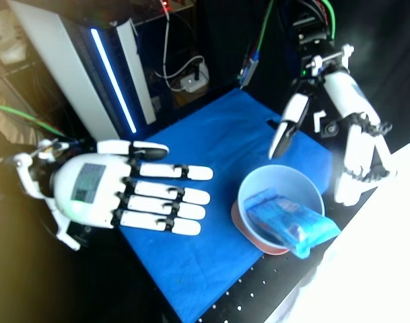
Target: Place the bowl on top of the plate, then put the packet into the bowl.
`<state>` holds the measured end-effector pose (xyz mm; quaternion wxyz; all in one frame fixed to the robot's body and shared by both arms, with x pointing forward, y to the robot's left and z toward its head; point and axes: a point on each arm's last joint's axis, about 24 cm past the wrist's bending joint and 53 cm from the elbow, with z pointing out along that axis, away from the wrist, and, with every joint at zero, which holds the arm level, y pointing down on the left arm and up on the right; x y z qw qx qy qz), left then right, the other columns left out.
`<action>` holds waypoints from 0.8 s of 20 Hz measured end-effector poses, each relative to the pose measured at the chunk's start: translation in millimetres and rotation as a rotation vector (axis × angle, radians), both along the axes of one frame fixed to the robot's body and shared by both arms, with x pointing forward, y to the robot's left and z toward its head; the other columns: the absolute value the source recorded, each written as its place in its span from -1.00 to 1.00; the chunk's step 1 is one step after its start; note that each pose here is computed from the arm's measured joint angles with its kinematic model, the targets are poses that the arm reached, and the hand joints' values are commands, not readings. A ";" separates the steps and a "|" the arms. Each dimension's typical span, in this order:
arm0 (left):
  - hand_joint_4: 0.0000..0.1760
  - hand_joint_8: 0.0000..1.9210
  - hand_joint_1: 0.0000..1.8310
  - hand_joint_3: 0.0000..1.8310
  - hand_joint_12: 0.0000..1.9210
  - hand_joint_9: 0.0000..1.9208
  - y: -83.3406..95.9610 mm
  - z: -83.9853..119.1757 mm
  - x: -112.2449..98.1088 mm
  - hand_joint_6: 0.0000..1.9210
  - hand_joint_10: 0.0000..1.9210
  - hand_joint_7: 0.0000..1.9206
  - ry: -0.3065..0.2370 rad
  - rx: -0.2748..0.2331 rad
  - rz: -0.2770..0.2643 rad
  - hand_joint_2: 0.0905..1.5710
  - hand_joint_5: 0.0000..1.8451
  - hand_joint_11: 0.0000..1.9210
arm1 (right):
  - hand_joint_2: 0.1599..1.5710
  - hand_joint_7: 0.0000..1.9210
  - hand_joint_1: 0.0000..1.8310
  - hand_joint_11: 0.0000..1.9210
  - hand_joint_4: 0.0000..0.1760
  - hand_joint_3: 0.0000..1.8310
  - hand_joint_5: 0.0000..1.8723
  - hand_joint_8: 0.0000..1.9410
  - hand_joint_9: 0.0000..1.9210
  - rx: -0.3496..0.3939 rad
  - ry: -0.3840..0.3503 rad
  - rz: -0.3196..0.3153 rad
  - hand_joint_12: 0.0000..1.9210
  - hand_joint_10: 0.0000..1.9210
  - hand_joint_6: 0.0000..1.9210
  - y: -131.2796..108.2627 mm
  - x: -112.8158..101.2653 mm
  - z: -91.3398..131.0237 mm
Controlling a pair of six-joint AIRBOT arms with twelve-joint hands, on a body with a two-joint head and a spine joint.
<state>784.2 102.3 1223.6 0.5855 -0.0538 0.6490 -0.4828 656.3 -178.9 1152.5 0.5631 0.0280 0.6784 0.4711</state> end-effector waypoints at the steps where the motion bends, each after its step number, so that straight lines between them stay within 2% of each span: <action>1: 0.51 -1.00 -0.10 -1.00 -0.06 -0.65 8.9 0.2 -6.0 -1.00 -1.00 -0.61 -0.010 -0.003 -0.001 0.09 -0.62 -1.00 | 0.62 -1.00 -1.00 -1.00 -0.04 -0.99 -1.00 -1.00 -1.00 -0.001 -0.001 -0.001 -1.00 -1.00 -1.00 -1.0 -0.7 1.5; 2: 0.51 -1.00 -0.14 -1.00 -0.24 -0.73 21.7 0.3 -11.1 -1.00 -1.00 -0.68 -0.017 -0.006 0.006 0.10 -0.67 -1.00 | 0.61 -1.00 -1.00 -1.00 0.09 -0.99 -1.00 -1.00 -1.00 0.000 -0.002 -0.005 -1.00 -1.00 -1.00 -3.4 -1.4 4.0; 3: 0.67 -0.99 -0.16 -1.00 -0.52 -0.83 35.9 -2.2 -16.7 -0.99 -0.99 -0.77 -0.015 -0.018 0.017 0.11 -0.72 -1.00 | 0.61 -1.00 -1.00 -1.00 0.13 -0.99 -1.00 -1.00 -1.00 0.001 -0.005 -0.012 -1.00 -1.00 -1.00 -7.3 -2.1 6.7; 4: 0.93 -1.00 -0.22 -1.00 -0.67 -0.87 50.3 -6.2 -23.5 -1.00 -1.00 -0.79 -0.011 -0.024 0.029 0.11 -0.74 -1.00 | 0.61 -1.00 -0.99 -1.00 0.25 -0.99 -1.00 -1.00 -1.00 0.005 0.000 -0.021 -1.00 -1.00 -1.00 -11.3 -3.6 5.7; 5: 0.99 -1.00 -0.24 -1.00 -0.79 -0.90 60.6 -10.4 -30.3 -1.00 -0.99 -0.82 -0.008 -0.033 0.034 0.12 -0.77 -1.00 | 0.60 -1.00 -1.00 -1.00 0.05 -1.00 -1.00 -1.00 -1.00 0.016 0.002 -0.031 -1.00 -1.00 -1.00 -16.5 -6.9 3.9; 6: 0.79 -0.99 -0.27 -1.00 -0.96 -0.96 72.4 -15.6 -39.1 -1.00 -0.99 -0.86 -0.002 -0.049 0.044 0.12 -0.79 -1.00 | 0.57 -1.00 -1.00 -1.00 0.01 -1.00 -1.00 -1.00 -1.00 0.029 0.020 -0.049 -1.00 -1.00 -1.00 -23.9 -13.3 -2.5; 7: 0.77 -1.00 -0.30 -1.00 -0.99 -0.97 77.4 -19.5 -46.1 -1.00 -0.99 -0.88 -0.002 -0.054 0.042 0.12 -0.82 -1.00 | 0.56 -1.00 -1.00 -1.00 0.15 -1.00 -1.00 -1.00 -1.00 0.031 0.033 -0.056 -1.00 -1.00 -1.00 -28.1 -18.6 -7.4; 8: 0.95 -1.00 -0.32 -1.00 -0.99 -0.97 86.1 -24.7 -56.0 -1.00 -0.99 -0.89 0.005 -0.071 0.048 0.08 -0.82 -0.99 | 0.56 -1.00 -1.00 -1.00 0.27 -1.00 -1.00 -1.00 -1.00 0.035 0.047 -0.062 -1.00 -1.00 -1.00 -32.0 -25.3 -11.2; 9: 0.73 -1.00 -0.31 -1.00 -0.99 -0.97 95.3 -27.7 -68.6 -1.00 -0.99 -0.89 0.005 -0.092 0.051 0.07 -0.82 -0.97 | 0.54 -1.00 -0.98 -1.00 0.30 -1.00 -1.00 -1.00 -1.00 0.047 0.040 -0.068 -1.00 -1.00 -1.00 -35.8 -30.5 -8.2; 10: 0.95 -1.00 -0.31 -1.00 -1.00 -0.99 104.9 -33.1 -84.1 -1.00 -1.00 -0.91 0.004 -0.094 0.058 0.04 -0.83 -0.99 | 0.53 -1.00 -0.97 -1.00 0.30 -1.00 -1.00 -1.00 -1.00 0.063 0.021 -0.080 -1.00 -1.00 -1.00 -42.4 -34.3 -0.4; 11: 0.78 -1.00 -0.22 -1.00 -1.00 -1.00 113.0 -39.0 -96.2 -0.99 -1.00 -0.91 0.008 -0.093 0.068 0.05 -0.80 -1.00 | 0.53 -1.00 -0.94 -1.00 0.21 -1.00 -1.00 -1.00 -1.00 0.079 0.004 -0.097 -1.00 -1.00 -1.00 -49.1 -35.8 6.2; 12: 0.79 -1.00 -0.14 -1.00 -1.00 -1.00 126.2 -45.2 -109.8 -0.99 -1.00 -0.92 0.009 -0.099 0.097 0.04 -0.80 -1.00 | 0.51 -1.00 -0.87 -1.00 0.19 -1.00 -1.00 -1.00 -1.00 0.101 -0.014 -0.118 -1.00 -1.00 -1.00 -56.8 -37.7 12.9; 13: 0.71 -1.00 -0.06 -1.00 -1.00 -1.00 145.9 -58.8 -125.7 -1.00 -1.00 -0.96 0.029 -0.112 0.145 0.03 -0.84 -1.00 | 0.52 -1.00 -0.85 -1.00 0.23 -1.00 -1.00 -1.00 -1.00 0.115 -0.022 -0.135 -1.00 -1.00 -1.00 -63.3 -42.6 15.5; 14: 0.71 -1.00 -0.06 -1.00 -1.00 -1.00 157.5 -71.6 -134.3 -1.00 -1.00 -0.96 0.058 -0.116 0.179 0.03 -0.84 -1.00 | 0.52 -1.00 -0.85 -1.00 0.23 -1.00 -1.00 -1.00 -1.00 0.113 -0.017 -0.133 -1.00 -1.00 -1.00 -63.4 -45.8 13.3; 15: 0.69 -1.00 -0.04 -1.00 -1.00 -1.00 172.5 -87.0 -147.0 -1.00 -1.00 -0.98 0.095 -0.133 0.232 0.01 -0.83 -1.00 | 0.50 -1.00 -0.84 -1.00 0.51 -1.00 -1.00 -1.00 -1.00 0.110 0.000 -0.131 -1.00 -1.00 -1.00 -62.1 -49.8 8.6; 16: 0.59 -1.00 -0.09 -1.00 -1.00 -1.00 181.8 -98.5 -158.5 -1.00 -1.00 -0.98 0.122 -0.137 0.262 -0.02 -0.85 -1.00 | 0.46 -1.00 -0.85 -1.00 0.54 -1.00 -1.00 -1.00 -1.00 0.107 0.010 -0.121 -1.00 -1.00 -1.00 -59.4 -53.7 5.3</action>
